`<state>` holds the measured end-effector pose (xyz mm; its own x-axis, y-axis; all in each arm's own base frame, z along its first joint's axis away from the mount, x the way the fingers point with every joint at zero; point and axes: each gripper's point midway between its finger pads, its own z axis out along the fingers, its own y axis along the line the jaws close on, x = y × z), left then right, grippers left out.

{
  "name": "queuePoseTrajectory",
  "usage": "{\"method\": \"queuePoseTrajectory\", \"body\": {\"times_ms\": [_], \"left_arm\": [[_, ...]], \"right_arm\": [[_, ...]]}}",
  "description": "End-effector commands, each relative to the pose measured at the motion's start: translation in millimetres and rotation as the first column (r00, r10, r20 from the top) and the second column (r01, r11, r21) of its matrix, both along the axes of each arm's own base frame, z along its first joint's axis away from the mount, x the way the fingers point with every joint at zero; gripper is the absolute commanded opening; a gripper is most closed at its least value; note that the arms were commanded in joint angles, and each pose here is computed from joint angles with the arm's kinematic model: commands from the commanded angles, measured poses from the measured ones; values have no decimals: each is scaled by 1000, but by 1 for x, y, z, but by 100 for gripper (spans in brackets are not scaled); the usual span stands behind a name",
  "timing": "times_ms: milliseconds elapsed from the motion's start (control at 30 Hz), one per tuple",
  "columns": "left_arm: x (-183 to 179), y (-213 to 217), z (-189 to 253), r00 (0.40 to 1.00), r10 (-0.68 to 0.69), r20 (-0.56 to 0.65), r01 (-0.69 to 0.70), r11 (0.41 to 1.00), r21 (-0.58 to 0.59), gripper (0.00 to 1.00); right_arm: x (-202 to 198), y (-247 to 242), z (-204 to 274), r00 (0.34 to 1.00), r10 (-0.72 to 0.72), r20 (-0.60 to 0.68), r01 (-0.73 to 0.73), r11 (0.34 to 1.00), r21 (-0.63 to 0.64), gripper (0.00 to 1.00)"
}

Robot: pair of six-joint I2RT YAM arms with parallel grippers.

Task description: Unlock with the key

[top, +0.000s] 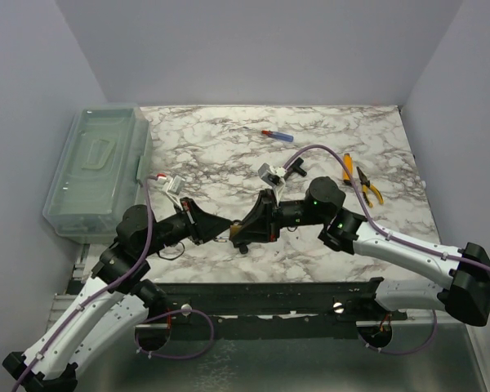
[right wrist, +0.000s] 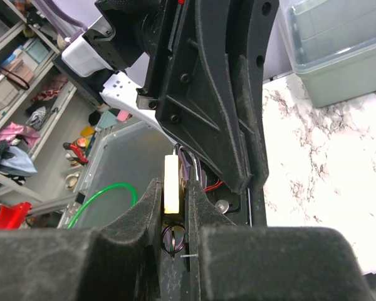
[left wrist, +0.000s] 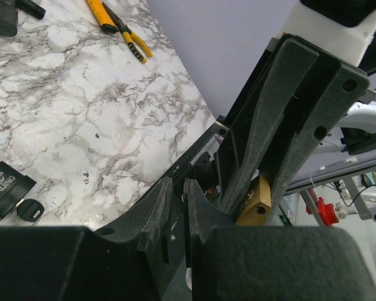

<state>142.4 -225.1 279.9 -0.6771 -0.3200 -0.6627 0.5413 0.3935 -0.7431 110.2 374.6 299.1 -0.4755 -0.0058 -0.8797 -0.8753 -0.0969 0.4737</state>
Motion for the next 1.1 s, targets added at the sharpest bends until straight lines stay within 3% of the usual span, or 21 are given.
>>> {"method": "queuePoseTrajectory", "body": {"times_ms": [0,533,800,1067], "left_arm": [[-12,0,7,999,-40,2,40,998,-44,18],[-15,0,3,998,-51,-20,50,998,-50,19],[-9,7,-2,1000,8,-21,-9,1000,-17,25],[-6,8,-4,999,25,-26,-25,1000,-9,24]], "right_arm": [[7,3,32,997,-31,70,24,996,90,0],[18,6,44,992,-95,88,82,987,138,0],[8,0,54,992,-57,110,38,986,163,0],[-4,-2,57,993,6,122,-27,985,172,0]]}}
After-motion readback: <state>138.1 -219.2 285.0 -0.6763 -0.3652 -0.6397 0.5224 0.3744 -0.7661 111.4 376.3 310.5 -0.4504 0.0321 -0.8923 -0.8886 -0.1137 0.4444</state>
